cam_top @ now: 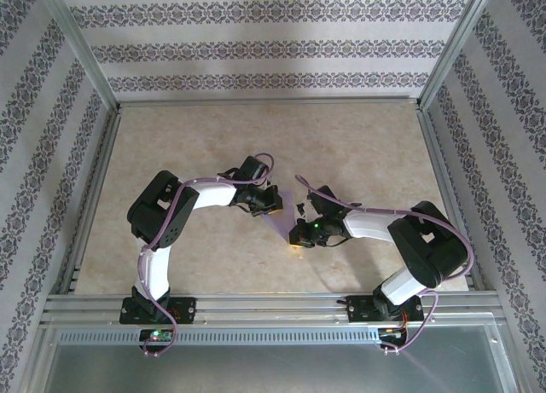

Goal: Fold a paper plane with a square sheet of paper (fold left side to right side)
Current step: Fourth fold the wing at the center of the table.

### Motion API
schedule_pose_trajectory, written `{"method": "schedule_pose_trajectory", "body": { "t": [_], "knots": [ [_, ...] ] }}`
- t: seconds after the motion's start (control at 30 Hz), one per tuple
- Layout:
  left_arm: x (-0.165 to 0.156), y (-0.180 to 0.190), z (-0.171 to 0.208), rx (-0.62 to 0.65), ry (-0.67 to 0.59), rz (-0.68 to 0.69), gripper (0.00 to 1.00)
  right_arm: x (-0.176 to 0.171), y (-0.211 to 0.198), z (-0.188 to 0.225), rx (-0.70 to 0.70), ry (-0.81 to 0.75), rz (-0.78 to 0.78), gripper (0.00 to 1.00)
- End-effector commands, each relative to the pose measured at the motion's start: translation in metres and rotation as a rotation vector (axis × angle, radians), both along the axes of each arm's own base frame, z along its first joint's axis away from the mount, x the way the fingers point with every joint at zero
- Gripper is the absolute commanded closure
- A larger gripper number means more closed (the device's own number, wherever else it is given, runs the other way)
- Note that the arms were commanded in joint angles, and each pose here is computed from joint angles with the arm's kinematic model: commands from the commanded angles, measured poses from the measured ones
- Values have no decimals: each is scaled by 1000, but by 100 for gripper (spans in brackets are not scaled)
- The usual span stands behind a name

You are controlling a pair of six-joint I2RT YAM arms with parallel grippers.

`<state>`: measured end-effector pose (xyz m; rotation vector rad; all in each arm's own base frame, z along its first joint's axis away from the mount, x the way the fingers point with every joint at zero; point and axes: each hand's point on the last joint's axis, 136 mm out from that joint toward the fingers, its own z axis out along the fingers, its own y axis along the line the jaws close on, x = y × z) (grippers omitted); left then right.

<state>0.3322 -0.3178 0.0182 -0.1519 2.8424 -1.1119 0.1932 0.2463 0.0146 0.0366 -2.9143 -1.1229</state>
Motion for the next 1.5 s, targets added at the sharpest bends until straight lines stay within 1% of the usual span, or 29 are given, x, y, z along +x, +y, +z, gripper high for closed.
{"method": "schedule_pose_trajectory", "body": {
  "t": [0.0, 0.2, 0.43, 0.6, 0.73, 0.8, 0.87, 0.97, 1.1, 1.3, 1.47],
  "knots": [
    [-22, 36, -58, 219, 105, 27, 100, -27, -17, -19, -80, 76, 13, 99],
    [-22, 36, -59, 225, 107, 29, 100, -35, -21, -19, -70, 83, 3, 99],
    [-21, 37, -57, 227, 102, 29, 100, -46, -22, -10, -32, 90, 10, 99],
    [-21, 35, -56, 223, 101, 31, 100, -34, -18, 29, 31, 2, -1, 99],
    [-22, 34, -56, 220, 100, 29, 100, -13, -16, 61, 94, -88, -39, 98],
    [-21, 34, -55, 219, 98, 30, 100, 1, -12, 67, 122, -123, -64, 98],
    [-21, 33, -55, 217, 96, 27, 100, 15, -8, 66, 131, -143, -84, 100],
    [-21, 32, -55, 214, 95, 29, 100, 31, -1, 60, 123, -159, -102, 100],
    [-20, 32, -54, 213, 93, 27, 100, 45, 6, 48, 119, -156, -120, 100],
    [-20, 31, -52, 209, 91, 26, 100, 50, -2, 25, 43, -141, -142, 100],
    [-20, 31, -51, 211, 89, 24, 100, 44, -8, 8, -10, -110, -131, 100]
  ]
}}
